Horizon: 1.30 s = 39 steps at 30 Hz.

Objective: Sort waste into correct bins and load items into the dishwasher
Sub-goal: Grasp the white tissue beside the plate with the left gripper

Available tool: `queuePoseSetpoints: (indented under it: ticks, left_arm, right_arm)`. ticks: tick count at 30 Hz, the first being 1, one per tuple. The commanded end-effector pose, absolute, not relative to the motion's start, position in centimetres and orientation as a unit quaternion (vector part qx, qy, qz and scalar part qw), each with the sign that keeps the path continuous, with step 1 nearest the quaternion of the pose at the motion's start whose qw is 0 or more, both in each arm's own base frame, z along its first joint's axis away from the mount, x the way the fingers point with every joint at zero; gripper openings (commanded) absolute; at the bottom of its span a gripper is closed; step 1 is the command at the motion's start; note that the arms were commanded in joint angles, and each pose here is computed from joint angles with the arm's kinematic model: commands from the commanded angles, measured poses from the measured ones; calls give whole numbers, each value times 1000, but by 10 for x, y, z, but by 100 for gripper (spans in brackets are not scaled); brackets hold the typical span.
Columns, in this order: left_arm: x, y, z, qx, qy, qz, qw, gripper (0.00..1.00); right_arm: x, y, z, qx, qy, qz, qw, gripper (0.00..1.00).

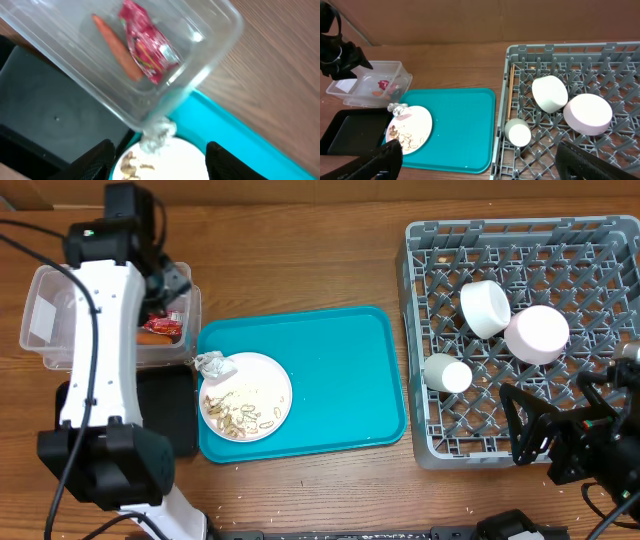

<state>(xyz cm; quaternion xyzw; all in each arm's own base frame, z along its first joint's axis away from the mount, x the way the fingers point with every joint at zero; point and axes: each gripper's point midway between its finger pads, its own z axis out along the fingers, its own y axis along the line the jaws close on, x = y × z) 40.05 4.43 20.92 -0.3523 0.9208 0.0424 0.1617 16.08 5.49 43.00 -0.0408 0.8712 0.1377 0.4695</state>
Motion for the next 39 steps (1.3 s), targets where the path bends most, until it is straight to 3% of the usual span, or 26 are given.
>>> queuePoseSetpoints:
  ticks: [1, 4, 6, 9, 16, 22, 28, 33, 39]
  left_arm:
    - [399, 16, 217, -289, 937, 72, 181, 59]
    - [400, -8, 195, -226, 951, 112, 178, 59]
    - [399, -25, 168, -175, 959, 149, 168, 67]
    - [393, -30, 138, -157, 960, 177, 147, 69]
    - [357, -13, 96, -210, 956, 195, 69, 61]
    - [326, 5, 78, -260, 936, 236, 35, 70]
    - [322, 17, 53, -273, 933, 233, 35, 68]
    - [333, 34, 54, -290, 925, 236, 59, 49]
    - [343, 29, 50, -276, 939, 197, 56, 9]
  right_arm:
    - [161, 54, 432, -39, 869, 137, 474, 100]
    - [161, 54, 432, -39, 869, 137, 474, 100]
    - [161, 54, 432, -39, 869, 137, 474, 100]
    - [161, 54, 432, -39, 869, 137, 474, 100]
    - [161, 54, 432, -39, 869, 137, 474, 100]
    - [161, 54, 432, -39, 869, 137, 474, 100]
    - [161, 54, 432, -39, 869, 137, 474, 100]
    - [161, 54, 432, -39, 869, 137, 474, 100]
    - [161, 54, 432, -39, 869, 137, 474, 100]
